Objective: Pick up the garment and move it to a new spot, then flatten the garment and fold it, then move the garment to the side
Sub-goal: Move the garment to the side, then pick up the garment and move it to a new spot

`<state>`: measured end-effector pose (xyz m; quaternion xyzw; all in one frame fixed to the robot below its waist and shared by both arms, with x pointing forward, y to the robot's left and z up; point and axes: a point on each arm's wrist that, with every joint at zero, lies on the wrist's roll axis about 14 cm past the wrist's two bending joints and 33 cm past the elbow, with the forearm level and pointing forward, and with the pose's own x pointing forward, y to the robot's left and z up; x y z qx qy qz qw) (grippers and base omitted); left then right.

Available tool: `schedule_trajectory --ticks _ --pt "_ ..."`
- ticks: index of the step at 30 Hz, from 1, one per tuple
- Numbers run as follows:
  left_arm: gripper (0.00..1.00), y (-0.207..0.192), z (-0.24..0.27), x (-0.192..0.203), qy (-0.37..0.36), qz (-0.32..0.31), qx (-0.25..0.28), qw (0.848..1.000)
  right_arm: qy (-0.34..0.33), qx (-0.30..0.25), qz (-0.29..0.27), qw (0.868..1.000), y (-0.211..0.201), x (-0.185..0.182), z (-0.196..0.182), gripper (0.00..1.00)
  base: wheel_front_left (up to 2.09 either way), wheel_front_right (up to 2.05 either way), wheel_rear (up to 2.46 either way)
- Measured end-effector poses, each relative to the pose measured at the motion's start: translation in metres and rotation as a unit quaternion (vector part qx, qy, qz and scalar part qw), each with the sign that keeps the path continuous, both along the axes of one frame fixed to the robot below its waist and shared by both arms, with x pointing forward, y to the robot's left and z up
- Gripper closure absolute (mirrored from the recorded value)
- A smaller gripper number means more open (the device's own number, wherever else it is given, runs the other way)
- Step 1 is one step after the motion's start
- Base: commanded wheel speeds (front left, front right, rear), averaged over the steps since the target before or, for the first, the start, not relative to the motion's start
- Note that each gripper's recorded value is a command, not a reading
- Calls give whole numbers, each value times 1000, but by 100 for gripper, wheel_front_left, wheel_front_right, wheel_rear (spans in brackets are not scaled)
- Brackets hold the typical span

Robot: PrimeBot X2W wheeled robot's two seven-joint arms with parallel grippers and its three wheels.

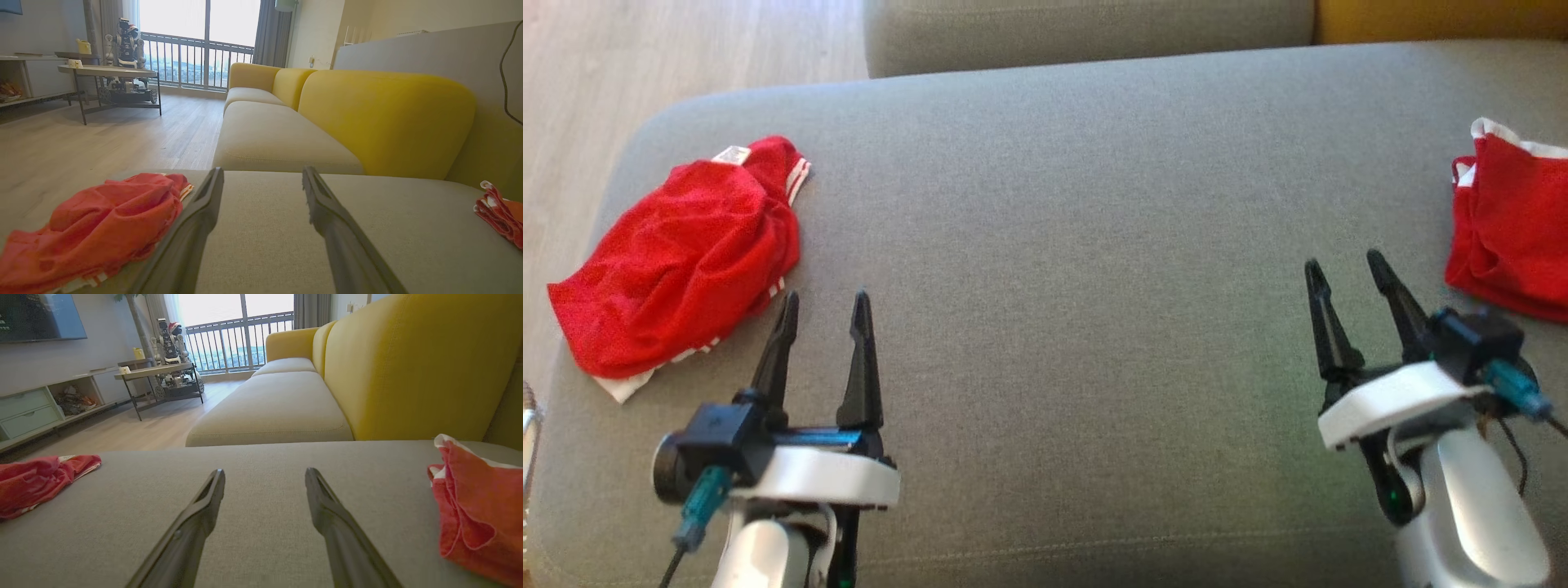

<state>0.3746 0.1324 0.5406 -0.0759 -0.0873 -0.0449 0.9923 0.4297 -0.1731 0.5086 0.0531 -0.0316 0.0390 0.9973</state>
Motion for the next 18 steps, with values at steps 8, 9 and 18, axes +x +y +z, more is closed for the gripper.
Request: schedule_trajectory --ticks 8,9,18 --pt "0 7 -4 -7 7 11 1 1000 -5 19 9 1000 8 -3 3 0 0 0 0" --pt "0 10 -4 -8 6 15 1 1000 -6 20 12 1000 10 -2 4 0 0 0 0" --pt "0 54 -8 -29 16 89 -9 996 1 32 88 996 67 9 -1 0 0 0 0"
